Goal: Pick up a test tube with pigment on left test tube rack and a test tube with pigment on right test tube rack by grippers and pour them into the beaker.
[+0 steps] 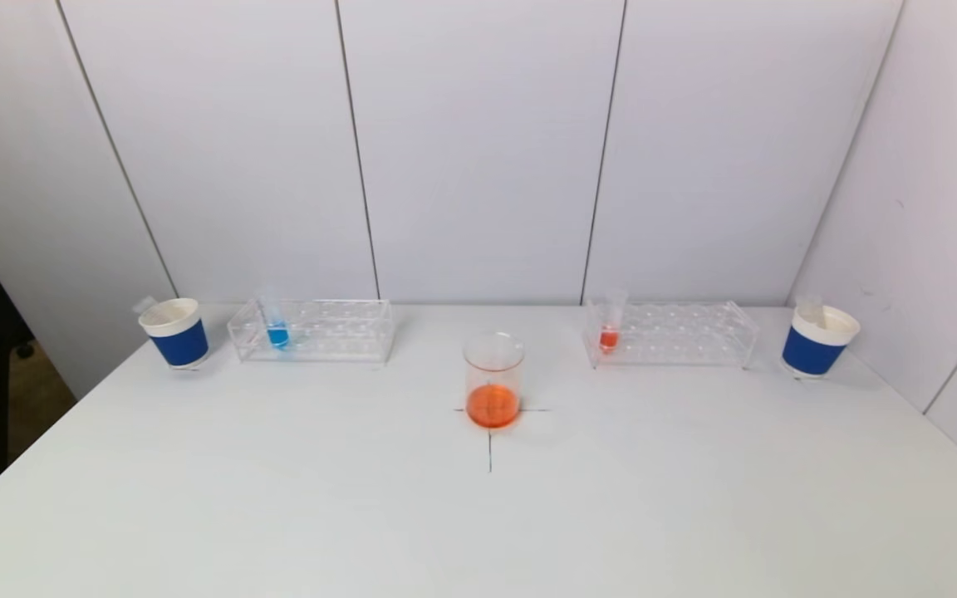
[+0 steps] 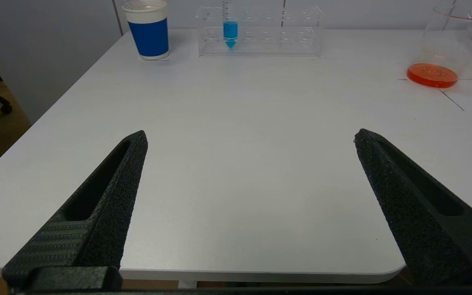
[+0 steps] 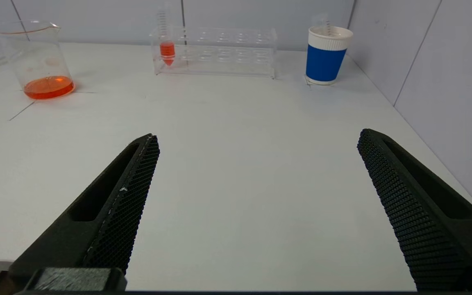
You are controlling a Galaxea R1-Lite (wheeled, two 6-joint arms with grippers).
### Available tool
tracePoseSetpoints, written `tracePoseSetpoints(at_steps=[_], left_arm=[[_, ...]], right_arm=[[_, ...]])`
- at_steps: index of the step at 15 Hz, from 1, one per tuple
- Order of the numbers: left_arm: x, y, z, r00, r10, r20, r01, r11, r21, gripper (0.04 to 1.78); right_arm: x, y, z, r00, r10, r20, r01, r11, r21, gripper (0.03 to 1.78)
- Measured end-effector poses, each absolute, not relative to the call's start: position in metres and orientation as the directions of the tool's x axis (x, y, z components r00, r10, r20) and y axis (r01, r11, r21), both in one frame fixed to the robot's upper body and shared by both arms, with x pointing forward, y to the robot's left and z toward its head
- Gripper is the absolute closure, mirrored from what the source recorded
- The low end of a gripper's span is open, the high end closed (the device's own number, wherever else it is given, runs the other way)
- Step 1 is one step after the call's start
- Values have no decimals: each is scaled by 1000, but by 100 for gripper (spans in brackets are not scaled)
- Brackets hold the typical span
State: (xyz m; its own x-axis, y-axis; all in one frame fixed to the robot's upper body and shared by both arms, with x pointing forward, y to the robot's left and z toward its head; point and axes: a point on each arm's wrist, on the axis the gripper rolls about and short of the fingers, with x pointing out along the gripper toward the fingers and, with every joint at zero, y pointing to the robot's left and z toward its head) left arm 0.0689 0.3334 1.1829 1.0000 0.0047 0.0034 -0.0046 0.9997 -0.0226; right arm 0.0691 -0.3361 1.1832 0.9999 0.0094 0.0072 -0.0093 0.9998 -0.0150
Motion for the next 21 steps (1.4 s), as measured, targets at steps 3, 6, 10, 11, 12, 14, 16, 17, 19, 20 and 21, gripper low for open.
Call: tracePoseSetpoints(at_steps=[3, 6, 10, 11, 12, 14, 16, 17, 19, 20, 21], left_arm=[[69, 333, 1183, 1000, 5, 3, -5, 1000, -23, 6], [69, 333, 1183, 1000, 5, 3, -5, 1000, -23, 6], [69, 333, 1183, 1000, 4, 3, -4, 1000, -22, 6], [69, 333, 1183, 1000, 4, 3, -4, 1000, -22, 6], [69, 333, 1183, 1000, 4, 3, -4, 1000, -23, 6], [69, 333, 1183, 1000, 4, 3, -4, 1000, -23, 6], [69, 333, 1183, 1000, 4, 3, -4, 1000, -23, 6], [69, 333, 1183, 1000, 5, 3, -5, 1000, -23, 6], [69, 333, 1183, 1000, 4, 3, -4, 1000, -23, 6], [69, 333, 1183, 1000, 5, 3, -5, 1000, -23, 6], [69, 333, 1183, 1000, 5, 3, -5, 1000, -22, 6]], right_arm=[[69, -336, 1183, 1000, 9, 7, -9, 1000, -15, 5], [69, -336, 1183, 1000, 9, 7, -9, 1000, -15, 5], [69, -336, 1183, 1000, 9, 9, -8, 1000, -16, 5], [69, -336, 1183, 1000, 8, 9, -8, 1000, -15, 5], [69, -336, 1183, 1000, 6, 9, -6, 1000, -8, 5], [69, -336, 1184, 1000, -5, 10, 5, 1000, 7, 5], [69, -336, 1184, 1000, -7, 11, 7, 1000, 10, 5], [69, -336, 1184, 1000, -7, 11, 7, 1000, 11, 5], [69, -336, 1184, 1000, -7, 11, 7, 1000, 12, 5], [69, -336, 1184, 1000, -7, 11, 7, 1000, 12, 5], [69, -336, 1184, 1000, -6, 11, 6, 1000, 12, 5]])
